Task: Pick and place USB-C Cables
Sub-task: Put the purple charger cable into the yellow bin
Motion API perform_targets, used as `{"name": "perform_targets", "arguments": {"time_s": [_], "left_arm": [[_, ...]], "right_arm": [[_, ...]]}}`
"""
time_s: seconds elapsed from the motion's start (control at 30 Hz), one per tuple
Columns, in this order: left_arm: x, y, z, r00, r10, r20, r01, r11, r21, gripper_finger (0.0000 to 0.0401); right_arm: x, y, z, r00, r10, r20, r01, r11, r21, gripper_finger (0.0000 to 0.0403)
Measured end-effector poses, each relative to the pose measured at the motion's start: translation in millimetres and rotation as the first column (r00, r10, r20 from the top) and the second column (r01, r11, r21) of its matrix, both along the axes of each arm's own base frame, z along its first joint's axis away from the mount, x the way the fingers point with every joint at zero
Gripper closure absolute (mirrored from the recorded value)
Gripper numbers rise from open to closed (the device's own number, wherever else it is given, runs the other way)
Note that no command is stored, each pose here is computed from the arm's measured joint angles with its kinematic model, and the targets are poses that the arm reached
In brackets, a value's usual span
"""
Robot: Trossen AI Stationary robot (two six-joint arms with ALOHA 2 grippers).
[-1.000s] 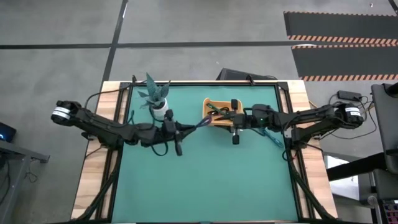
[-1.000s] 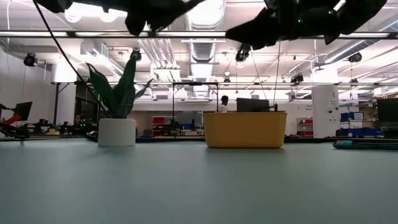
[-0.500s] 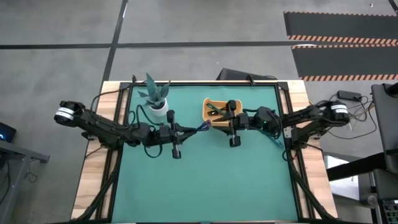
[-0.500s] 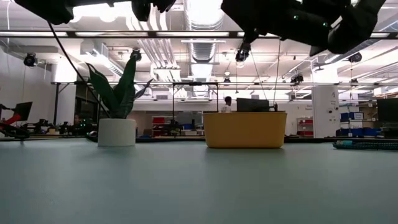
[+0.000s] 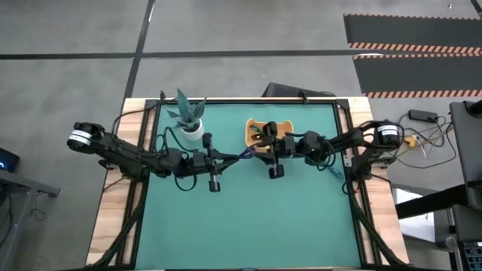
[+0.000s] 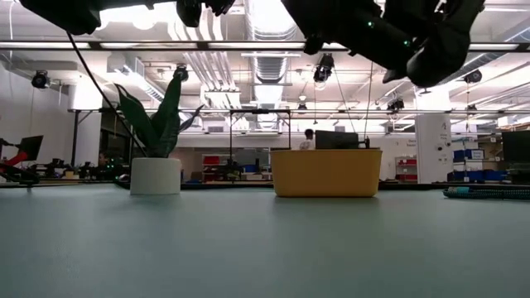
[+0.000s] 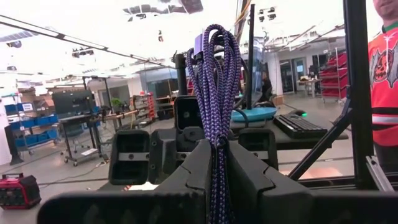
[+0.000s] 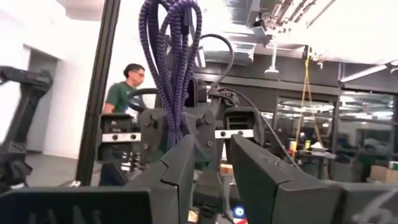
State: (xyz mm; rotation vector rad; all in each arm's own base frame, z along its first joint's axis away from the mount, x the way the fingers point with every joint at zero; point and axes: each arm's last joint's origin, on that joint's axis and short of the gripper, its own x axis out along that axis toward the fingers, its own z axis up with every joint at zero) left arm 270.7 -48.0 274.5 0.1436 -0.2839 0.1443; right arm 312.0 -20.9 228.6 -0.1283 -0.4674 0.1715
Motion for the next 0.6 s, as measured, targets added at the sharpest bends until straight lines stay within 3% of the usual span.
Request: {"name": "perform_targets", "arguments": {"time_s": [0.2,0.6], "left_arm": [[0,0,0,1.0,0.0,0.0,0.0,1.0,0.0,0.0383],[1,4,0,1.0,0.014,0.0,-0.014,1.0,-0.001,0.0383]], "right_arm": [[10,1,7,0.996,0.084,0.017,-0.084,0.996,0.001,0.027],[19,0,15,0.996,0.077,0.045,-0.077,0.997,-0.014,0.0197]]}}
